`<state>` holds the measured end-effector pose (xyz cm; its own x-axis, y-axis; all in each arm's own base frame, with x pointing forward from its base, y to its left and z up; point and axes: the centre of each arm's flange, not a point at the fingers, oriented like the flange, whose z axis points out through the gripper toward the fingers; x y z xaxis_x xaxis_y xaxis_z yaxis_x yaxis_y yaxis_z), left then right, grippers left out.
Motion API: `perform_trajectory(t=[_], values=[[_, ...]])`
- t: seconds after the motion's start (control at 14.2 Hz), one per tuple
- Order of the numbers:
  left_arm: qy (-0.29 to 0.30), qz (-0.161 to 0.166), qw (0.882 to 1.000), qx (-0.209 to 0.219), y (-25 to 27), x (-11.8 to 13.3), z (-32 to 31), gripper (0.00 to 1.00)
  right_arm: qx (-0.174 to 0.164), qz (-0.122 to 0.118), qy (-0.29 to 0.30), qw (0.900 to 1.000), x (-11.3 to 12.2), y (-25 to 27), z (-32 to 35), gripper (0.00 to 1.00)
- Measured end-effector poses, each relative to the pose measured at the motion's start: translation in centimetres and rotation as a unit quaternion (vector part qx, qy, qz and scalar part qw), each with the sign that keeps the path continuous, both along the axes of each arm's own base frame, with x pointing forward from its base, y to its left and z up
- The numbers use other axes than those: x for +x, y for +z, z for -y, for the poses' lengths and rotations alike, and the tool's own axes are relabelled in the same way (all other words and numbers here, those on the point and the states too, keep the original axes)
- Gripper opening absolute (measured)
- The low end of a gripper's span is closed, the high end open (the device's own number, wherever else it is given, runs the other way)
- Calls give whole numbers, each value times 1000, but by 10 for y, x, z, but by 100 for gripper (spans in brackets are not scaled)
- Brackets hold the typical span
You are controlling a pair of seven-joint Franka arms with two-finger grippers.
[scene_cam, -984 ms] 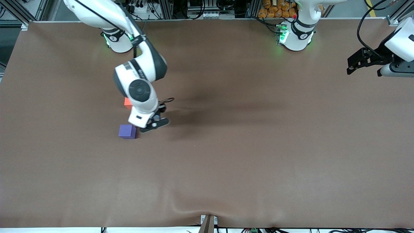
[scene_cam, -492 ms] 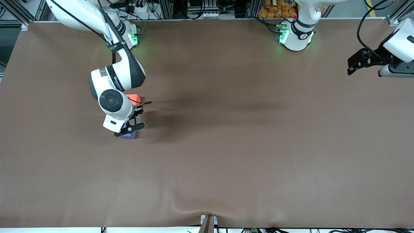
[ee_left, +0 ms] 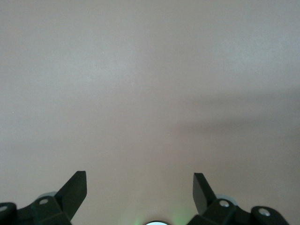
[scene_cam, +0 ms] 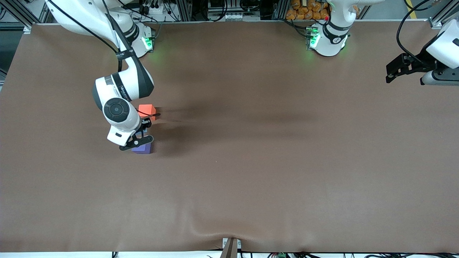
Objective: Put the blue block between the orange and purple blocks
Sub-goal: 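Carry the cube with the right gripper between the orange and purple cubes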
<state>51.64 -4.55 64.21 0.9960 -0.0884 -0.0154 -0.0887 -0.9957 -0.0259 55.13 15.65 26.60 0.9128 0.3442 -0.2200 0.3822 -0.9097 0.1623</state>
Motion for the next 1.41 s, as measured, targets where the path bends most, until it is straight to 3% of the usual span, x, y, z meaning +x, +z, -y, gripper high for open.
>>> perform_trajectory(t=[0.84,1.41], values=[[-17,0,1000,0,0,0,-1,100,15,14,6,1000,-21,-32,2,59],[-17,0,1000,0,0,0,-1,100,17,18,-18,1000,-18,-47,19,59]])
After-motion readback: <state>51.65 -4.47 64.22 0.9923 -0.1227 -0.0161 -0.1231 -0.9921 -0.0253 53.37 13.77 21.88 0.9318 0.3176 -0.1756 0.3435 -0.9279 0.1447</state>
